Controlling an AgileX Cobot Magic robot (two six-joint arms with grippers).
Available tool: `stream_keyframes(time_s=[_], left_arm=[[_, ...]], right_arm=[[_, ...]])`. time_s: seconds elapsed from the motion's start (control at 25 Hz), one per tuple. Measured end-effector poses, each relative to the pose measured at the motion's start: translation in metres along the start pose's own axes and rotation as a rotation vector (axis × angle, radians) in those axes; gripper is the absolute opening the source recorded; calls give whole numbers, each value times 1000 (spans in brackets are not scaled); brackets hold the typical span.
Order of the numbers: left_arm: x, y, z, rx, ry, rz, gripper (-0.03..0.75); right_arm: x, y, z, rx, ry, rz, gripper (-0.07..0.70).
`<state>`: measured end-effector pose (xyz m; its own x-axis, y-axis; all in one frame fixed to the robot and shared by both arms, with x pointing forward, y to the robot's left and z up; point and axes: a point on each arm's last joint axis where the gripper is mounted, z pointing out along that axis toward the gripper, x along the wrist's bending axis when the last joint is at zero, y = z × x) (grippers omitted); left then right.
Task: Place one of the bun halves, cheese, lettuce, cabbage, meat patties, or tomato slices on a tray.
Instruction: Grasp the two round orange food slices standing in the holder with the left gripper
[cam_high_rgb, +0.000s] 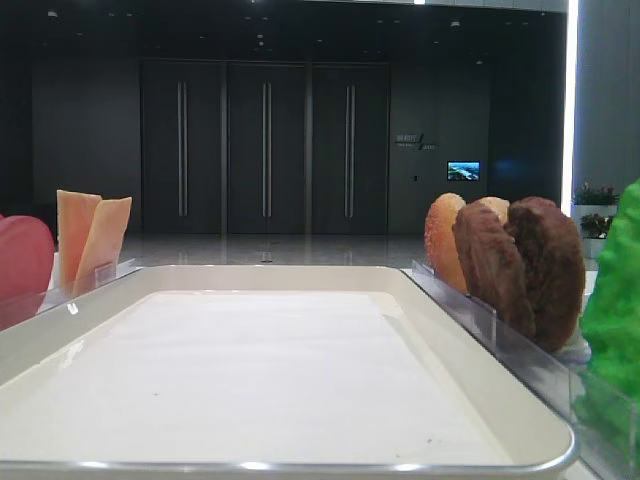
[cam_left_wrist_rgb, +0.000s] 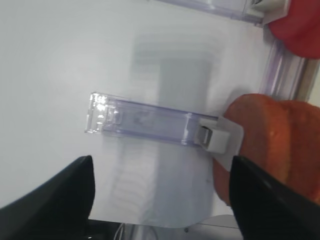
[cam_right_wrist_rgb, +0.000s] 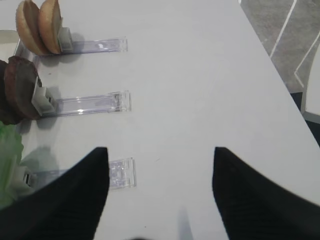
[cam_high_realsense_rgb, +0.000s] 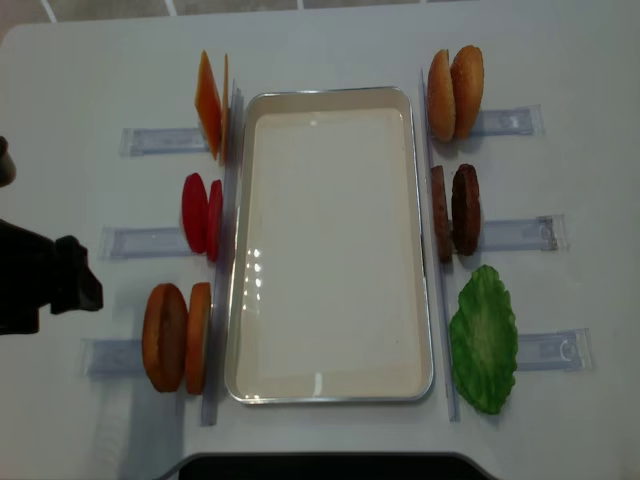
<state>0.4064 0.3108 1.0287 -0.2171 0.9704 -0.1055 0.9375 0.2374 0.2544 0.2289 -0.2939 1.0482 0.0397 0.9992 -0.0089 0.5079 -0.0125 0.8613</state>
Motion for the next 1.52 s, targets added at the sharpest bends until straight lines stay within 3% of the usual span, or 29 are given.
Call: stream_keyframes(time_s=[0.2,0.4,0.52,0.76,0.88,1.16,1.52], left_arm=[[-13,2,-4,-6,-85,-42,634],[-45,2,-11,-26,-57,17,633],[-74,1,-11,-20,-51,49,633],[-128,-3,6,40,-15,91,633],[-145,-6,15,60,1,106,633],[-154,-5,35,96,51,112,633],[-155,-3,40,90,59,120,632]], right_arm=[[0,0,0,0,0,0,429],[0,0,0,0,0,0,429],[0,0,0,0,0,0,429],[0,0,0,0,0,0,429],[0,0,0,0,0,0,429],[0,0,0,0,0,0,429],[0,0,0,0,0,0,429]])
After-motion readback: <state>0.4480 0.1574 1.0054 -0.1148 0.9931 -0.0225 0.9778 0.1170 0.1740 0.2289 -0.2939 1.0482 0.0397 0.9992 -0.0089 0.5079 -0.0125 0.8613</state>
